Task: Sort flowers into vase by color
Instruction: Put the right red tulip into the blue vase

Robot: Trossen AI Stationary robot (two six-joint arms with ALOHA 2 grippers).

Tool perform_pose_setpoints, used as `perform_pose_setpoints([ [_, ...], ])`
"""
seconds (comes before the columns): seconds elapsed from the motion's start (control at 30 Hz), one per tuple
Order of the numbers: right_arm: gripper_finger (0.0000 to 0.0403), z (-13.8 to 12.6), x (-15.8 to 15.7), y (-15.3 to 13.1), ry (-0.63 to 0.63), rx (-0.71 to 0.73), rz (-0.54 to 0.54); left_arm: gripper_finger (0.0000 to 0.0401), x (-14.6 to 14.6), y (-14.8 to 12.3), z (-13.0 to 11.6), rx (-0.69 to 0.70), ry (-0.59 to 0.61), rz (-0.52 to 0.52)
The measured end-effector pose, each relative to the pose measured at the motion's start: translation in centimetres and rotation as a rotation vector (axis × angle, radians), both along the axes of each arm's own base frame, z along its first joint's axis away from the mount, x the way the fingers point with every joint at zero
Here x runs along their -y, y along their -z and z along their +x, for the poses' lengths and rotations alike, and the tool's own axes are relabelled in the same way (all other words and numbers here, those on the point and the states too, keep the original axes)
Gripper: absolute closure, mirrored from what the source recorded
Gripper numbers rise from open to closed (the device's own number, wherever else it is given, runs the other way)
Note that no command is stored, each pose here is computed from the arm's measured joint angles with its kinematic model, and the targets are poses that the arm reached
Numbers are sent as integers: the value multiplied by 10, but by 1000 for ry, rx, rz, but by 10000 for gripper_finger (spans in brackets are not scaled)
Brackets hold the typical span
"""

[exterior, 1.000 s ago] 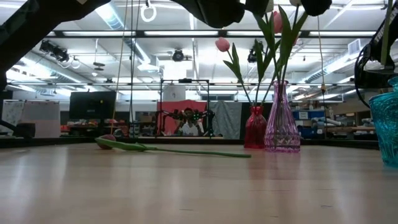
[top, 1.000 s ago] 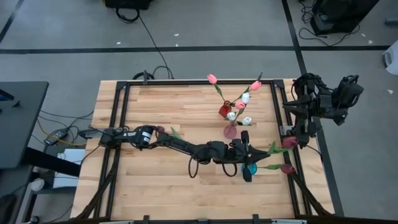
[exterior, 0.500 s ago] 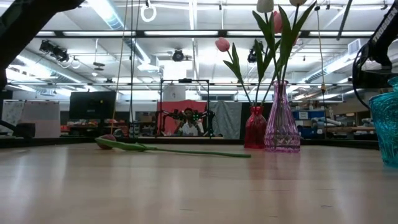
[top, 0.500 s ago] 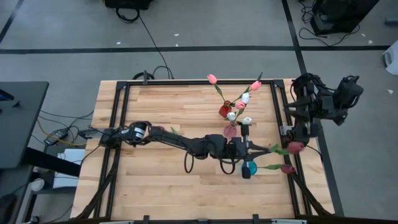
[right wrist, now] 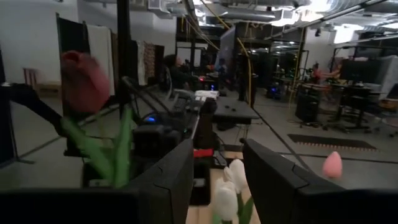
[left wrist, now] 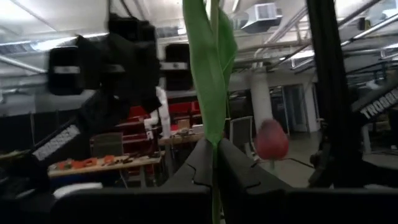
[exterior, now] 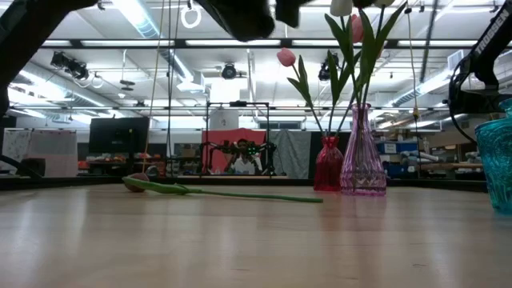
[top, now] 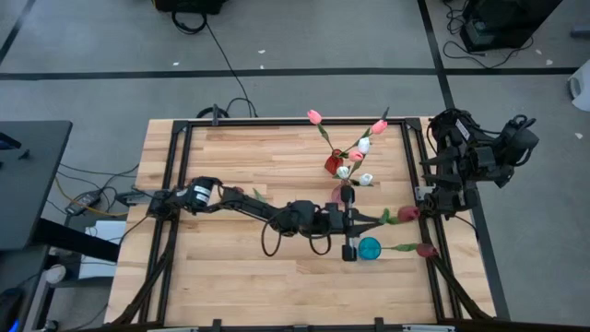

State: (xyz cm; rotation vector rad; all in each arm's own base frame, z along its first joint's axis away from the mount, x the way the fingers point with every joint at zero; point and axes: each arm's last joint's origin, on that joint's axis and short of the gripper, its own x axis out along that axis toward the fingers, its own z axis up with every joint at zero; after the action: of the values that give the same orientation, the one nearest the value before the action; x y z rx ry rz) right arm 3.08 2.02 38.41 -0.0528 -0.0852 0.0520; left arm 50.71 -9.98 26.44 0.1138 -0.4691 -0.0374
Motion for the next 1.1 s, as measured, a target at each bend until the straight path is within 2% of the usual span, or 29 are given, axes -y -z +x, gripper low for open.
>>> perform_pose_setpoints([
  [0.1, 254, 0, 2, -5, -6, 10, 6, 391, -4, -18, -15, -50, -16, -11],
  [0.33, 261, -3, 28, -36, 3, 55, 38, 391, -15, -54, -39, -277, -21, 40],
  [0.53, 268, -5, 40, -55, -8, 98, 28, 389, -25, -72, -49, -316, 4, 73],
  [0.67, 269, -2, 15, -64, -2, 91, -60, 388, -33, -79, -52, -310, 4, 77],
  [0.83, 269, 5, -30, -80, 99, 6, -139, 387, -39, -85, -53, -300, 72, 56],
  [1.0, 269, 15, -58, -89, 249, -78, -164, 387, -41, -91, -53, -282, 117, 25],
  [1.1, 269, 20, -69, -90, 281, -82, -124, 387, -40, -95, -53, -277, 167, 16],
])
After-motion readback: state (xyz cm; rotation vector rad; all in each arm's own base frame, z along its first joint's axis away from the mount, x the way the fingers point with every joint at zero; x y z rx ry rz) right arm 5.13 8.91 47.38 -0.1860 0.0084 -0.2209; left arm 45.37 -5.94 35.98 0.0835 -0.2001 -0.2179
